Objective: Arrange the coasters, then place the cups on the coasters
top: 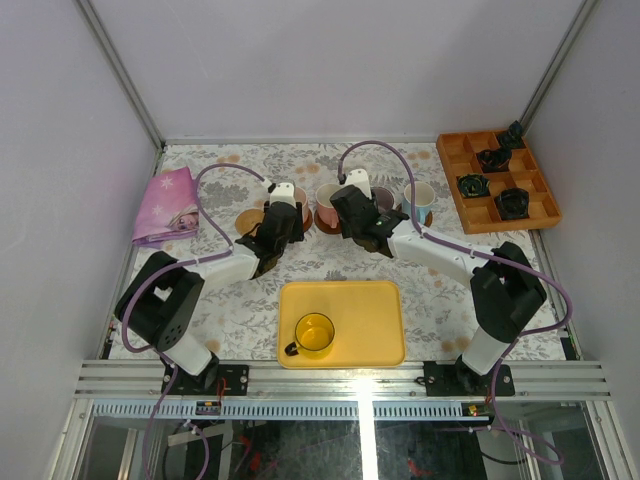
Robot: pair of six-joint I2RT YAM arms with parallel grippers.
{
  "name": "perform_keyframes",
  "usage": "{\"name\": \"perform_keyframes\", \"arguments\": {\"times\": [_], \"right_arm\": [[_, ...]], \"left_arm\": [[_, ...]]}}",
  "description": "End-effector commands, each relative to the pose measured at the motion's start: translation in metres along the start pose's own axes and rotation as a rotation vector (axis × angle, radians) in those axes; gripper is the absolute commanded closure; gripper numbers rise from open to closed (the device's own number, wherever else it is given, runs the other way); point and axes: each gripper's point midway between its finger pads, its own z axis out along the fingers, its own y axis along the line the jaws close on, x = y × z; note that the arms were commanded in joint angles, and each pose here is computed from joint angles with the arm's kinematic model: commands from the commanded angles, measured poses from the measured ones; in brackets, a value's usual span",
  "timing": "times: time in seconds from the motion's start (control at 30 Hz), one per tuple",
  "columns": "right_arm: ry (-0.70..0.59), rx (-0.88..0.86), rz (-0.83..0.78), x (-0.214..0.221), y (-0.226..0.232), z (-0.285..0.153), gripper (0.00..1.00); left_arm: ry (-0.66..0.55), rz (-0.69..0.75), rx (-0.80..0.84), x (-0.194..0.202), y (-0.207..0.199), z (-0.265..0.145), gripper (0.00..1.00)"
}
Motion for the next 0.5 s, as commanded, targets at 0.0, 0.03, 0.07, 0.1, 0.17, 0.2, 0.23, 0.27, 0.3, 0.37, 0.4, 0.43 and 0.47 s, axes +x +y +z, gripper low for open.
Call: {"name": "perform_keyframes", "arguments": {"times": [0.0,0.03,0.07,0.1,0.17,0.2,0.23,0.27,0.3,0.37,0.4,0.43,0.47], "right_arm": [[-0.024,-0.009,0.031,-0.007,-0.002,-0.006,0.46],[-0.024,-0.007,0.032,-0.006,-0.002,-0.006,0.46],[-0.025,-0.008,0.033,-0.007,-0.002,-0.006,0.46],[-0.023,-0.009,0.032,-0.006,-0.002,-0.006,0.46],[-0.024,-0.010,0.034,-0.006,-0.001,-0.006,0.46],[-0.023,-0.010,0.033,-0.006,-0.001,-0.006,0.46],[-0.023,-0.009,0.033,-0.006,-0.001,-0.006,0.46],[-0.039,-0.014,0.045,-0.012,-0.003,-0.011,0.46],[-0.045,-0.017,0.048,-0.014,-0.003,-0.013,0.46],[-0.049,-0.014,0.051,-0.015,-0.005,-0.015,0.46],[-0.053,-0.013,0.053,-0.016,-0.006,-0.016,0.46],[-0.055,-0.009,0.052,-0.017,-0.007,-0.018,0.46],[-0.060,-0.004,0.055,-0.018,-0.009,-0.020,0.46]], "left_arm": [[-0.021,-0.023,0.017,-0.009,-0.006,-0.006,0.56],[-0.020,-0.022,0.018,-0.009,-0.006,-0.006,0.56],[-0.019,-0.022,0.016,-0.008,-0.006,-0.006,0.56],[-0.018,-0.021,0.016,-0.008,-0.006,-0.006,0.56],[-0.016,-0.022,0.009,-0.007,-0.005,-0.007,0.56],[-0.016,-0.022,0.005,-0.007,-0.004,-0.007,0.56],[-0.014,-0.023,0.000,-0.006,-0.003,-0.007,0.55],[-0.013,-0.023,-0.007,-0.006,-0.002,-0.008,0.54],[-0.013,-0.023,-0.016,-0.007,0.000,-0.009,0.52],[-0.013,-0.023,-0.032,-0.009,0.003,-0.012,0.45],[-0.014,-0.024,-0.040,-0.009,0.005,-0.014,0.39],[-0.019,-0.025,-0.044,-0.012,0.006,-0.017,0.33],[-0.017,-0.022,-0.048,-0.013,0.008,-0.021,0.28]]}}
